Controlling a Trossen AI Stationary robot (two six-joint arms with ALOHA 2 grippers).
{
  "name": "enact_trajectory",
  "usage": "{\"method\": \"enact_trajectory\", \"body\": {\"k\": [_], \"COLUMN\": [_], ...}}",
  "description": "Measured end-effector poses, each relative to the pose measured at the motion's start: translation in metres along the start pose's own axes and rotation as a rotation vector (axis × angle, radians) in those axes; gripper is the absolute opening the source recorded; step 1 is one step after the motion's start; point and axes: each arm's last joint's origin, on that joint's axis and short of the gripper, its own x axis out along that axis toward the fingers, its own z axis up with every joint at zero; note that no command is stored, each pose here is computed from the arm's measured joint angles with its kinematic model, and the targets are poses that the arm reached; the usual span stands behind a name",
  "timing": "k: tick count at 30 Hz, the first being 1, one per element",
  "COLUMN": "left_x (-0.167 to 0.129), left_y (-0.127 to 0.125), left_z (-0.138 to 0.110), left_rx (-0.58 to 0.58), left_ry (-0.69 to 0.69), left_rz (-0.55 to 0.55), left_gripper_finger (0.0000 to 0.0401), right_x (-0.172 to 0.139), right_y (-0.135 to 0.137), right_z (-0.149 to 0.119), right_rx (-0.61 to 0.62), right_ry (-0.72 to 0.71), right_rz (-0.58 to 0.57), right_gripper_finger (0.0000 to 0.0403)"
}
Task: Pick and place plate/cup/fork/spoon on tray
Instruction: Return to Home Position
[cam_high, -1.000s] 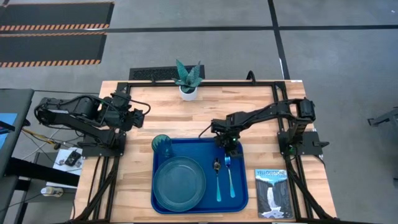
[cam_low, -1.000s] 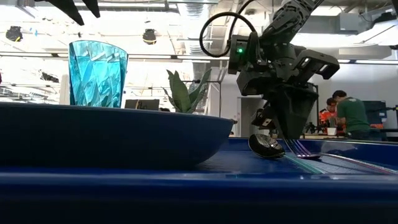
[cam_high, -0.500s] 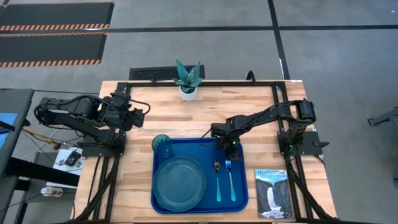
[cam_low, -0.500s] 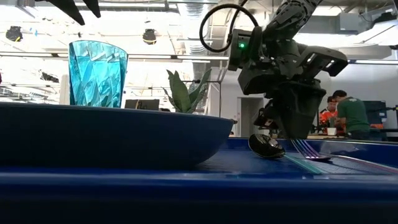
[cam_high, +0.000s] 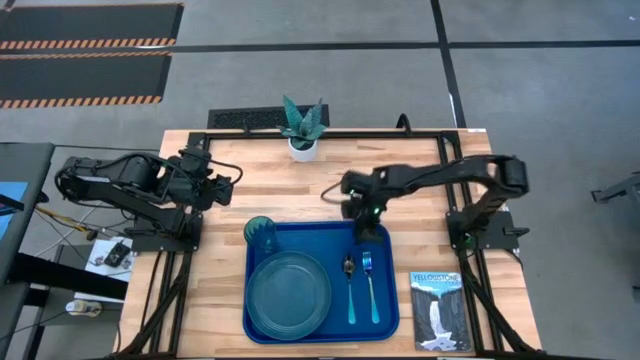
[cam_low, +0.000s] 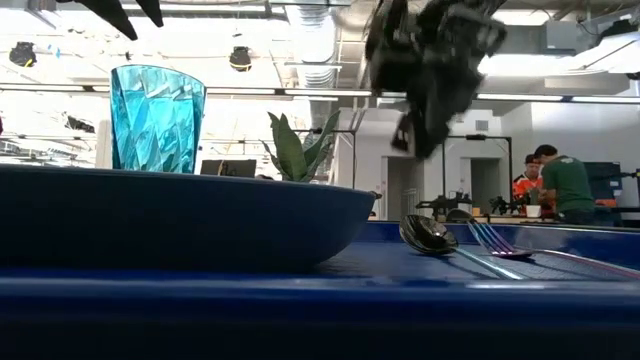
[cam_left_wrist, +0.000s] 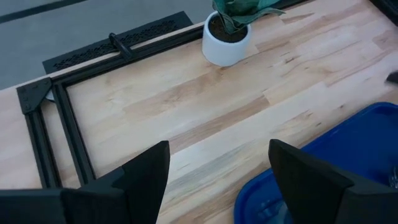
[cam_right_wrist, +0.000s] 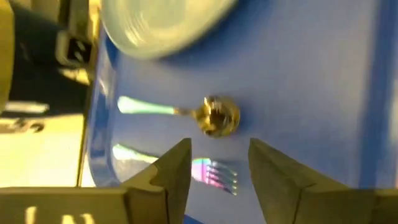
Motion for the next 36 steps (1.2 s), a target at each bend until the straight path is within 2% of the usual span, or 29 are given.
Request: {"method": "enact_trajectory", "body": {"k": [7, 10, 14, 16, 19, 22, 25, 29, 33, 36], "left_x": [-0.008, -0.013, -0.015, -0.015, -0.016, -0.023, -0.035, -0.043, -0.039, -0.027], "left_y": [-0.005, -0.006, -0.006, -0.006, -0.006, -0.002, 0.018, 0.047, 0.069, 0.077], "left_z": [0.01, 0.015, 0.017, 0.017, 0.02, 0.02, 0.019, 0.007, -0.006, -0.02], "left_rx": [0.0, 0.063, 0.12, 0.129, 0.081, 0.102, 0.046, 0.038, 0.063, 0.076], "left_ry": [-0.063, -0.102, -0.111, -0.129, -0.214, -0.299, -0.378, -0.371, -0.35, -0.36], "left_rz": [-0.068, -0.094, -0.098, -0.088, -0.056, -0.057, -0.109, -0.273, -0.465, -0.56], "left_gripper_finger": [0.0261, 0.0261, 0.0261, 0.0261, 0.0261, 0.0261, 0.0261, 0.0261, 0.0261, 0.0261], "right_x": [-0.088, -0.125, -0.165, -0.181, -0.204, -0.223, -0.236, -0.238, -0.227, -0.213], "right_y": [0.038, 0.06, 0.088, 0.1, 0.119, 0.132, 0.14, 0.14, 0.133, 0.126], "right_z": [0.008, 0.003, -0.017, -0.03, -0.042, -0.056, -0.075, -0.105, -0.129, -0.144], "right_rx": [0.023, 0.007, -0.123, -0.146, -0.215, -0.284, -0.294, -0.262, -0.23, -0.252], "right_ry": [-0.287, -0.443, -0.571, -0.621, -0.755, -0.861, -0.927, -0.983, -1.048, -1.125], "right_rz": [-0.04, -0.093, -0.155, -0.161, -0.187, -0.222, -0.252, -0.291, -0.291, -0.255], "right_gripper_finger": [0.0196, 0.0194, 0.019, 0.0188, 0.0188, 0.0189, 0.0189, 0.019, 0.0195, 0.0198]}}
